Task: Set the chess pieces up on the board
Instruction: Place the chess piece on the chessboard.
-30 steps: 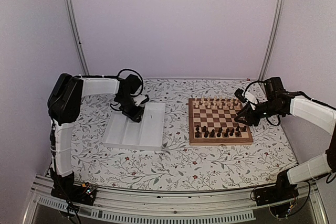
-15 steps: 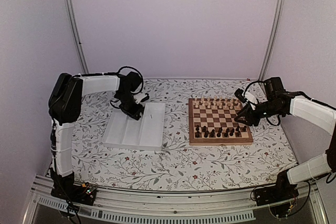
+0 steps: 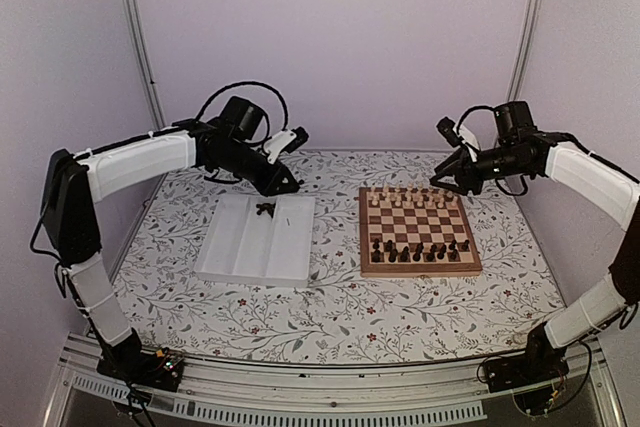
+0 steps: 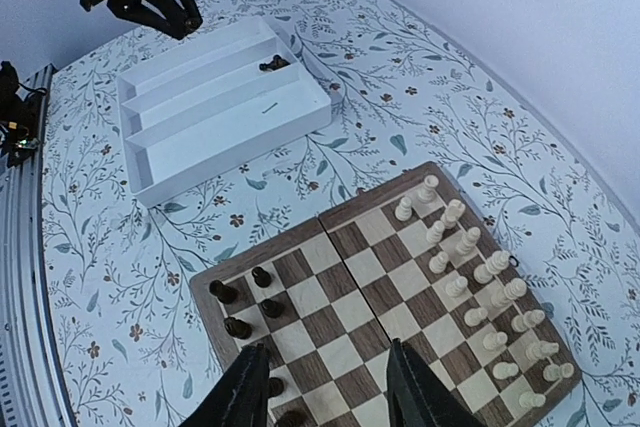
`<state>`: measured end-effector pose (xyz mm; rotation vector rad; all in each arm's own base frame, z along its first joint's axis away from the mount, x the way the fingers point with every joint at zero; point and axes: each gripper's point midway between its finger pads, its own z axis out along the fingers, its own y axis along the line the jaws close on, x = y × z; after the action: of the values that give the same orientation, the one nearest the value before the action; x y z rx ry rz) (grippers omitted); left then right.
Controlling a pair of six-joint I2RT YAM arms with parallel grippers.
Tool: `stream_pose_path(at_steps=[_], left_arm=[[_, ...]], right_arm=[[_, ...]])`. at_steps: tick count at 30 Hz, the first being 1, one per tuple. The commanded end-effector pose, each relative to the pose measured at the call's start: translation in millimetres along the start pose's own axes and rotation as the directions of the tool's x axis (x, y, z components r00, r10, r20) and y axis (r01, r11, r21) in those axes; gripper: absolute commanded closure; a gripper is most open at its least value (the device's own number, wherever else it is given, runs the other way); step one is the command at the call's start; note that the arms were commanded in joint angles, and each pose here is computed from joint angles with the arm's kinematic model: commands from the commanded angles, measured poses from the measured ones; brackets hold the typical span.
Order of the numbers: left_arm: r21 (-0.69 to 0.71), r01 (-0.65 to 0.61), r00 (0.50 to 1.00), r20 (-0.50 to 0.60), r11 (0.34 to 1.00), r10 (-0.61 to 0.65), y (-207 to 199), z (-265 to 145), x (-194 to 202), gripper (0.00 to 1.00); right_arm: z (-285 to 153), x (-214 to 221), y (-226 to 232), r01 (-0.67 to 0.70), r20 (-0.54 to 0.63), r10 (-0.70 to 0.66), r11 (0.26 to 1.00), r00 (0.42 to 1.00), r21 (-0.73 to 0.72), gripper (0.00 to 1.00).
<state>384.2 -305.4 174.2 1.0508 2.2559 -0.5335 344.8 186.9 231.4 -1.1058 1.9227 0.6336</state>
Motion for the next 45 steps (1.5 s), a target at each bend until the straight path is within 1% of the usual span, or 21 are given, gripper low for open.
stream_pose_path(at_steps=[1,3,5,8,11,17,22,23,27,35,40,41,45], left_arm=[[0.219,-0.218,0.958,0.236,0.951,0.165,-85.3,-7.4,-29.3,0.89],[0.270,-0.267,0.940,0.284,0.925,0.189,-108.9,-9.0,-30.2,0.89],[0.308,-0.291,0.931,0.308,0.906,0.194,-124.9,-8.4,-30.0,0.89],[0.354,-0.306,0.925,0.331,0.884,0.188,-142.1,-5.3,-28.4,0.89],[0.377,-0.319,0.919,0.348,0.870,0.186,-155.2,-2.2,-26.5,0.89],[0.391,-0.338,0.895,0.416,0.856,0.163,-168.2,-10.5,-32.8,0.88],[0.406,-0.326,0.898,0.416,0.853,0.145,-169.9,-11.4,-32.6,0.88],[0.401,-0.340,0.886,0.440,0.850,0.147,-170.7,-13.8,-37.9,0.88],[0.410,-0.338,0.887,0.439,0.847,0.141,-171.7,-12.3,-38.3,0.87],[0.415,-0.334,0.890,0.435,0.846,0.138,-172.1,-10.9,-37.9,0.87],[0.418,-0.330,0.892,0.432,0.847,0.134,-171.7,-10.3,-37.7,0.87],[0.415,-0.328,0.892,0.431,0.849,0.134,-171.6,-10.1,-37.8,0.85],[0.379,-0.314,0.896,0.422,0.871,0.139,-165.5,-7.5,-37.4,0.72]], right_arm=[[27.4,-14.9,35.0,-0.030,-0.026,0.026,0.985,0.999,-0.172,0.58],[35.4,-31.3,51.6,-0.011,-0.012,0.008,0.972,1.000,-0.235,0.58],[45.5,-44.3,70.3,0.008,-0.004,-0.009,0.952,1.000,-0.305,0.58],[60.2,-60.0,100.9,0.046,0.011,-0.045,0.919,0.999,-0.393,0.57],[71.6,-70.8,120.5,0.063,0.022,-0.060,0.892,0.998,-0.448,0.57],[90.2,-71.0,134.9,0.026,-0.013,-0.038,0.855,0.999,-0.517,0.58],[98.6,-66.9,145.1,0.015,-0.030,-0.037,0.841,0.999,-0.541,0.58],[100.0,-66.4,146.6,0.014,-0.033,-0.038,0.839,0.999,-0.543,0.58],[102.8,-65.7,153.7,0.014,-0.036,-0.041,0.828,0.999,-0.560,0.60],[104.7,-64.7,163.9,0.008,-0.039,-0.039,0.800,0.998,-0.600,0.76],[103.2,-64.2,166.4,0.007,-0.039,-0.040,0.792,0.998,-0.610,0.92],[102.8,-64.0,166.3,0.009,-0.039,-0.041,0.792,0.998,-0.611,0.94],[102.7,-63.1,163.3,0.022,-0.042,-0.057,0.808,0.997,-0.588,0.99]])
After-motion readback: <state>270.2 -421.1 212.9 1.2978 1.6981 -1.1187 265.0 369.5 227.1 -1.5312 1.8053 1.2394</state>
